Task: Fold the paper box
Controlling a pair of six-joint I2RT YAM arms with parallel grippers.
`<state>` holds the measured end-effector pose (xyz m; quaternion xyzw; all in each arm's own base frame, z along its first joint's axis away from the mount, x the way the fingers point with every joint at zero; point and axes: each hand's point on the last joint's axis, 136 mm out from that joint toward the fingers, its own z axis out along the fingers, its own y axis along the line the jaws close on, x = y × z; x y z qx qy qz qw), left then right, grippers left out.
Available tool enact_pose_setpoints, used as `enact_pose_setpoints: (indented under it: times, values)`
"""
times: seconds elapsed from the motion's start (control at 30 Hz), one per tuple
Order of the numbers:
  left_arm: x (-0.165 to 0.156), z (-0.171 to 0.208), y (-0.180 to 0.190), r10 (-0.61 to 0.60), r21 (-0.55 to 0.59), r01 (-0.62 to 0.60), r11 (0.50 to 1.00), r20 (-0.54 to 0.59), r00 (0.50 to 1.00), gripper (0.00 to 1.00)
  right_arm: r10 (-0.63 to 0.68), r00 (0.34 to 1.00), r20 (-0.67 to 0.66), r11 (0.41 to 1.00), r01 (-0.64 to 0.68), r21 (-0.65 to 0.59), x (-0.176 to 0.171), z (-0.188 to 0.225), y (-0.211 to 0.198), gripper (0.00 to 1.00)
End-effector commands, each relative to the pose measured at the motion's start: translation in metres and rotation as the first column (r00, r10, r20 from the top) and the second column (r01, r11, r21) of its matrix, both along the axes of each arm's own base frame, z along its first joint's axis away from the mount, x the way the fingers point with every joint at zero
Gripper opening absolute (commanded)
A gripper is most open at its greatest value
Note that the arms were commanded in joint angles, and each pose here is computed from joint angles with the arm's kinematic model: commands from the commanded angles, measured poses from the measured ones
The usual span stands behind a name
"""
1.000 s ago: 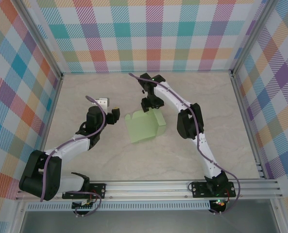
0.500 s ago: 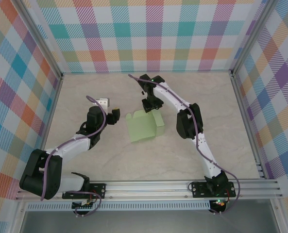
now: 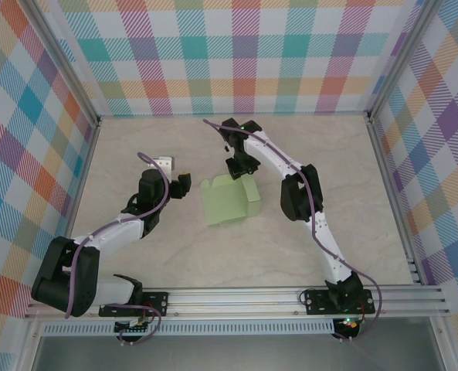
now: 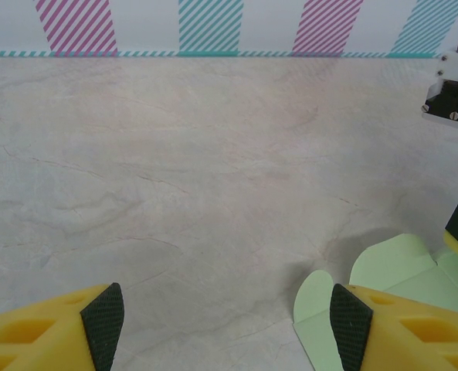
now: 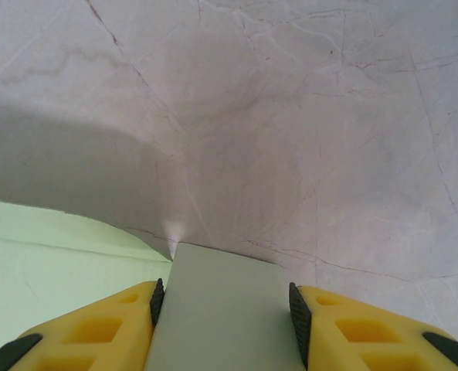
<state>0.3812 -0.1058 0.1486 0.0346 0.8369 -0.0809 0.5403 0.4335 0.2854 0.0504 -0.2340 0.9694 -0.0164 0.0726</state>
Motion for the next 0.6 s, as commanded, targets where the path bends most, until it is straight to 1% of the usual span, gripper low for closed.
enact_pose_setpoints:
  times: [0.0,0.1,0.17,0.3,0.4,0.47,0.57]
  values:
    - [0.006,0.006,0.009,0.035,-0.019,-0.035,0.999,0.033,0.999,0.73,0.009,1.0,-0.005,1.0,-0.009,-0.013,-0.003,0.0,-0.001,0.32]
    - [0.007,0.006,0.01,0.04,-0.015,-0.039,0.999,0.031,0.999,0.73,-0.022,1.0,0.021,1.0,0.022,0.009,0.0,0.011,0.001,0.3]
    - [0.006,0.007,0.01,0.04,-0.014,-0.039,0.999,0.032,0.999,0.73,-0.039,0.999,0.036,0.998,0.037,0.047,0.002,0.022,0.006,0.29]
    - [0.004,0.009,0.011,0.045,-0.016,-0.044,0.999,0.029,0.999,0.73,-0.101,0.994,0.031,0.979,0.094,0.181,0.002,0.051,0.017,0.29]
    - [0.003,0.016,0.01,0.051,-0.047,-0.051,0.998,0.014,0.999,0.74,-0.171,0.985,0.016,0.941,0.159,0.298,0.004,0.075,0.021,0.29]
    - [0.001,0.022,0.014,0.087,-0.073,-0.088,0.993,-0.016,0.996,0.78,-0.215,0.977,0.008,0.907,0.197,0.373,0.007,0.087,0.023,0.29]
    - [-0.005,0.03,0.017,0.108,-0.095,-0.112,0.989,-0.043,0.993,0.83,-0.266,0.964,0.005,0.873,0.238,0.425,0.01,0.093,0.022,0.29]
